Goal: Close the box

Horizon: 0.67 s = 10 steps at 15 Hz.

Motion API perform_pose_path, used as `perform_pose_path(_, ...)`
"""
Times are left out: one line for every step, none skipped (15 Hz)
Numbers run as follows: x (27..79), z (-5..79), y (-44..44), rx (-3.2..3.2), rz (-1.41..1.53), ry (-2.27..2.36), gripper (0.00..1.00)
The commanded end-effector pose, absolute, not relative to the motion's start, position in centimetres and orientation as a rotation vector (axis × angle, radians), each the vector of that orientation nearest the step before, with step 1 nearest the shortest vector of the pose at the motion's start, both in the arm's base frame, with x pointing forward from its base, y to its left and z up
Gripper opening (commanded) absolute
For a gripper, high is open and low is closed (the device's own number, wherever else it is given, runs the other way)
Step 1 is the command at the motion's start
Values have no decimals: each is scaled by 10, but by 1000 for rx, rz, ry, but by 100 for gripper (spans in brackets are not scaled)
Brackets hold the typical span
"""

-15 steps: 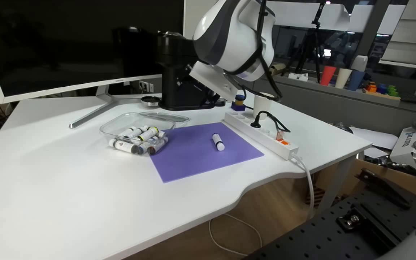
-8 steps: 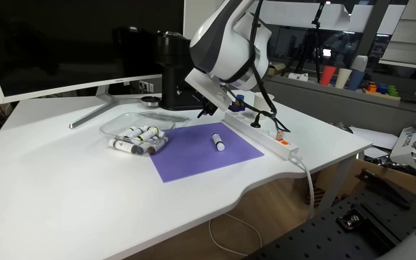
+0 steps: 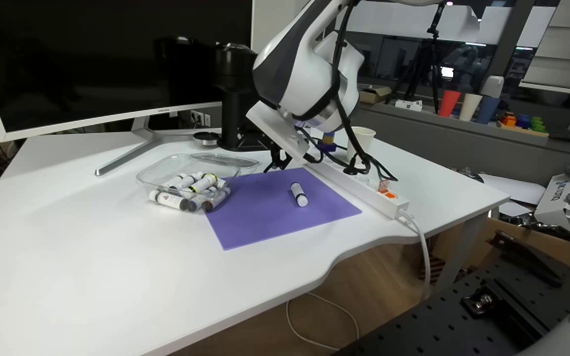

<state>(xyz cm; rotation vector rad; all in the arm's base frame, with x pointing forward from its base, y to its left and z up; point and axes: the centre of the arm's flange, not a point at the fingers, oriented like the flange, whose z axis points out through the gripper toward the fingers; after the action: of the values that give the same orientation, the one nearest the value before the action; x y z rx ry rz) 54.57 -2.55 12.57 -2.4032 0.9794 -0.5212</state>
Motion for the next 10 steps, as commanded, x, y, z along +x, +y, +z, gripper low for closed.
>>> perform_pose_path(561, 124, -26, -2359, -469, 1036, 100)
perform_pose_path(563, 122, -27, -2354, -461, 1043, 100)
perform_pose_path(566, 119, -29, -2348, -450, 1055, 100)
perform_pose_path(568, 118, -30, -2343, -443, 1061, 100)
perform_pose_path(570, 115, -33, -2338, -440, 1064, 100)
perform_pose_path(572, 113, -34, -2334, -438, 1063, 100)
perform_pose_path(574, 112, -35, -2336, -447, 1050, 100)
perform_pose_path(576, 110, -36, -2336, -448, 1032, 100)
perform_pose_path(579, 108, -37, -2335, -449, 1025, 100)
perform_pose_path(581, 106, -37, -2334, -441, 1014, 100)
